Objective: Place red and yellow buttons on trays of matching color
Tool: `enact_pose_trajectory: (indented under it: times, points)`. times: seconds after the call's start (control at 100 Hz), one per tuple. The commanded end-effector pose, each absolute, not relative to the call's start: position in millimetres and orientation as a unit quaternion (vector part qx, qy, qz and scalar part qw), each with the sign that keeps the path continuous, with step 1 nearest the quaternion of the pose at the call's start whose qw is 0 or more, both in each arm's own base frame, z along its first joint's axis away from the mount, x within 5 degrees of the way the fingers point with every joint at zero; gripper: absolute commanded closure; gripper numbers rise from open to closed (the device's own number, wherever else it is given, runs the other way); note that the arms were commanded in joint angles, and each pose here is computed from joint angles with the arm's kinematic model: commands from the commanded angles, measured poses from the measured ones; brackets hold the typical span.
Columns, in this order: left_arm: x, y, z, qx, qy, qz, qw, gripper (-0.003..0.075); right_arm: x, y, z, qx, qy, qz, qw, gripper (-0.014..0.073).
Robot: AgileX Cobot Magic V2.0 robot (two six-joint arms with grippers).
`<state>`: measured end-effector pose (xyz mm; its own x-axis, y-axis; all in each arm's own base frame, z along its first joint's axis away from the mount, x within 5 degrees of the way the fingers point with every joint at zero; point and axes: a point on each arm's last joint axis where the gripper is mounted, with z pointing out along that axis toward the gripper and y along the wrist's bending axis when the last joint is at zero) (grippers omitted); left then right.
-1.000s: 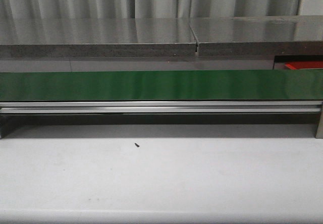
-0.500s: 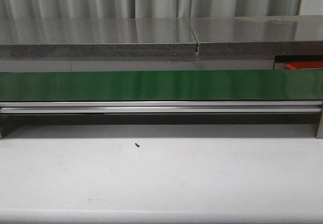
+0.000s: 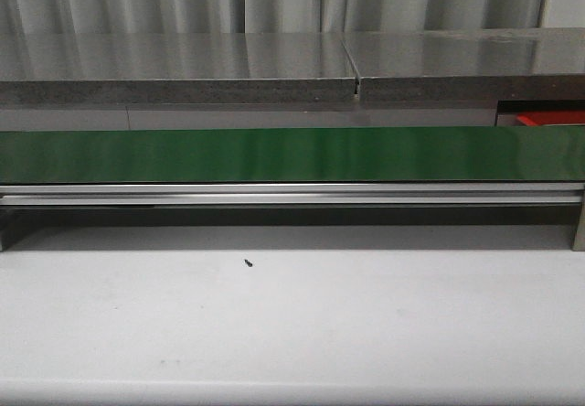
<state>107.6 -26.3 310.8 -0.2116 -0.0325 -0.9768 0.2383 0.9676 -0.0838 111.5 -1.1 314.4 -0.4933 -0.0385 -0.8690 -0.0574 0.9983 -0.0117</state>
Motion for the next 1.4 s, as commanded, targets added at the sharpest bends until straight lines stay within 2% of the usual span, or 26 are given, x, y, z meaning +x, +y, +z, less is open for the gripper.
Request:
enact_pose_trajectory:
  times: [0.0,0.05,0.1,0.3,0.44,0.66,0.74,0.88,1.03,1.19,1.39]
  points:
    - [108.9,-25.4,324.8,0.056,0.743,-0.111,0.657,0.0132,113.4,-1.6,327.3,-0.024,0.842,0.006,0.539,0.0664]
    - [109.0,-25.3,325.2,0.056,0.742,-0.111,0.659,0.0063,113.4,-1.6,327.3,-0.024,0.842,0.006,0.539,0.0664]
    - [109.0,-25.3,325.2,0.056,0.742,-0.111,0.659,0.004,113.4,-1.6,327.3,-0.024,0.842,0.006,0.539,0.0664]
    - [111.1,-23.7,336.6,0.046,0.735,-0.109,0.668,0.0059,113.4,-1.6,327.3,-0.024,0.842,0.006,0.539,0.0664]
    - [127.7,-14.0,357.7,-0.019,0.74,-0.107,0.664,0.0059,113.4,-1.6,327.3,-0.024,0.842,0.006,0.539,0.0664]
    - [183.6,32.1,373.0,-0.126,0.8,-0.039,0.586,0.0059,113.4,-1.6,327.3,-0.024,0.842,0.006,0.539,0.0664]
    - [203.4,52.9,373.9,-0.167,0.812,-0.035,0.557,0.0059,113.4,-1.6,327.3,-0.024,0.842,0.006,0.539,0.0664]
    - [237.1,87.6,362.6,-0.215,0.833,-0.028,0.51,0.0059,113.4,-1.6,327.3,-0.024,0.842,0.006,0.539,0.0664]
    - [269.7,116.3,332.9,-0.246,0.857,-0.031,0.451,0.0059,113.4,-1.6,327.3,-0.024,0.842,0.006,0.539,0.0664]
    - [296.0,133.3,301.1,-0.262,0.877,-0.04,0.401,0.0059,113.4,-1.6,327.3,-0.024,0.842,0.006,0.539,0.0664]
    - [320.4,146.1,280.3,-0.268,0.886,-0.045,0.375,0.0059,113.4,-1.6,327.3,-0.024,0.842,0.006,0.539,0.0664]
